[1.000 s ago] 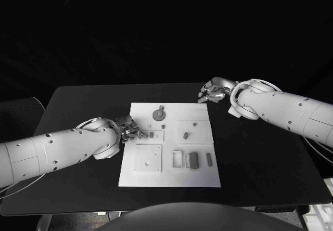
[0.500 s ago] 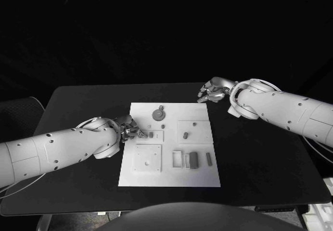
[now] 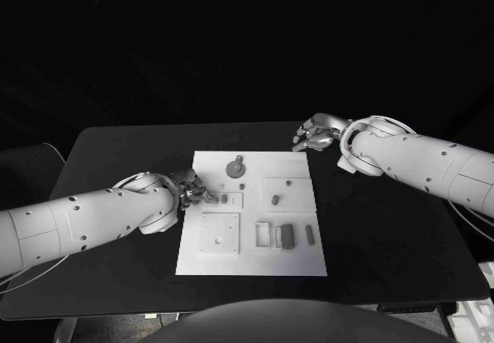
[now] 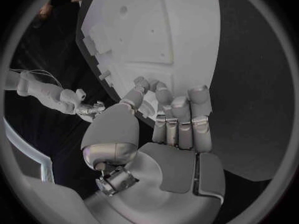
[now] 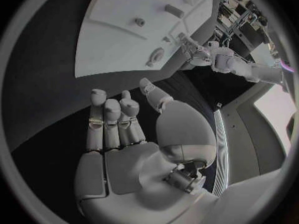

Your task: Assemble the parts on the task board

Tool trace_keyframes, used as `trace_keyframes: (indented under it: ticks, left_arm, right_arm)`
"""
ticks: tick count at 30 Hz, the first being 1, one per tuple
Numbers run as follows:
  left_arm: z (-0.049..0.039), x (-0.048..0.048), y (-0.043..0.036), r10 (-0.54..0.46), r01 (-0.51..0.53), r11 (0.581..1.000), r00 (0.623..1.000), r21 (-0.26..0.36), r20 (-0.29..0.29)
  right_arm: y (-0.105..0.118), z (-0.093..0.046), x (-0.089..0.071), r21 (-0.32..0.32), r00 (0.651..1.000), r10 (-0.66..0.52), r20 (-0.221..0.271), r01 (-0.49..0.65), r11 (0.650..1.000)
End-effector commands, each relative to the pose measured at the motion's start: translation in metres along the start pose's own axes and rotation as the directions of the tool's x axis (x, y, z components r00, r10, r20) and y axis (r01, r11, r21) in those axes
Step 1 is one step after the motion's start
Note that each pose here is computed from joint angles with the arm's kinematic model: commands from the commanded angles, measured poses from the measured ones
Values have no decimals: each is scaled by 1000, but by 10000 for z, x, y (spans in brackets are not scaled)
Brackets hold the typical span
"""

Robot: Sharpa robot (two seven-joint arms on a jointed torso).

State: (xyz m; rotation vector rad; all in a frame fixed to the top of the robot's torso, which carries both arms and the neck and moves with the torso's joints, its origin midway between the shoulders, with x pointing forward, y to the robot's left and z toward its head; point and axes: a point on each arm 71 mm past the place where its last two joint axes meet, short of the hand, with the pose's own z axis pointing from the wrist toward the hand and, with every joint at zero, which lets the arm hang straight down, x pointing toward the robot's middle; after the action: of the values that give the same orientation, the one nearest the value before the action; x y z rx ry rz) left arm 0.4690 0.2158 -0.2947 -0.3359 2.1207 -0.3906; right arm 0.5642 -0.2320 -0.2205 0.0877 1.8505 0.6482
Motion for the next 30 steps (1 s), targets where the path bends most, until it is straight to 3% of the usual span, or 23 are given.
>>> trace_keyframes:
  ticks: [1, 30]
  left_arm:
    - [7, 47, -12, -27, 27, 1000, 1000, 5, -5]
    - [-8, 71, -24, -74, 75, 997, 996, 25, -46]
  right_arm:
    - [8, 1, 16, -6, 1000, 0, -17, 0, 1000]
    - [-12, -4, 25, -1, 1000, 1, -24, -1, 1000]
